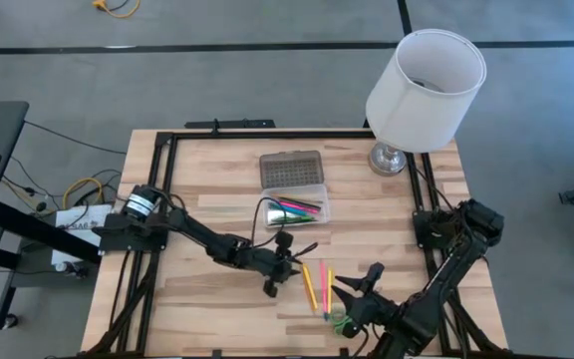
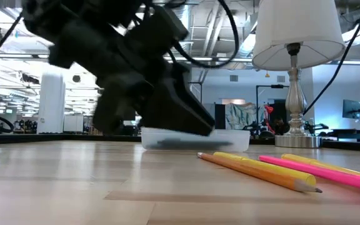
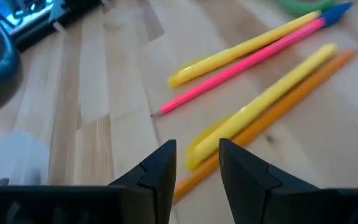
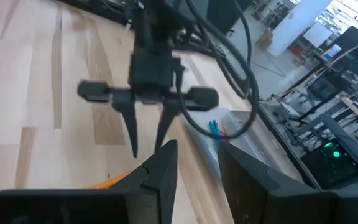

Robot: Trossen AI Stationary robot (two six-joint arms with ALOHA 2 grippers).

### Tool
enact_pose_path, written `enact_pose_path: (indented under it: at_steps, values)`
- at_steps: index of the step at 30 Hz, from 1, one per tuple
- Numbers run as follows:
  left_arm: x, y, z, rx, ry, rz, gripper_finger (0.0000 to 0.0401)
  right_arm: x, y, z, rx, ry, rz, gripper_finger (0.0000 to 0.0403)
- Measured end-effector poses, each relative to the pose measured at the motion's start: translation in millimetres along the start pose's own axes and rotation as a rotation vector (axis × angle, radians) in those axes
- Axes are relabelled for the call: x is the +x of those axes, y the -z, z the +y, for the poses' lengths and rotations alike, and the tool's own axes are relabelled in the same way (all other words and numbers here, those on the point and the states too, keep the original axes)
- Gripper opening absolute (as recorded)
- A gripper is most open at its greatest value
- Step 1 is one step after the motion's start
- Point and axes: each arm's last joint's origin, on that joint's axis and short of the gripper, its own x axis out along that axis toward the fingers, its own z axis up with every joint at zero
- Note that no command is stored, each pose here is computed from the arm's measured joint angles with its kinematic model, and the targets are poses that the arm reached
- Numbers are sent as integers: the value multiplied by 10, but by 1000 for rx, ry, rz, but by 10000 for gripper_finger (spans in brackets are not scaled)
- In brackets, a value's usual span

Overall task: Pick & place school supplies into a supply box
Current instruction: Put the pencil into the gray supply box

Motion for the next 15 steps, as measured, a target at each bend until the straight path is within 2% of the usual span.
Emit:
enact_pose_path:
  at_steps: [6,15]
  values:
    - [143,60,96,-64,-25,22,116,0,0,1,1,-1,0,111]
    - [214,103,72,-60,1,71,116,0,-3,5,9,-4,0,111]
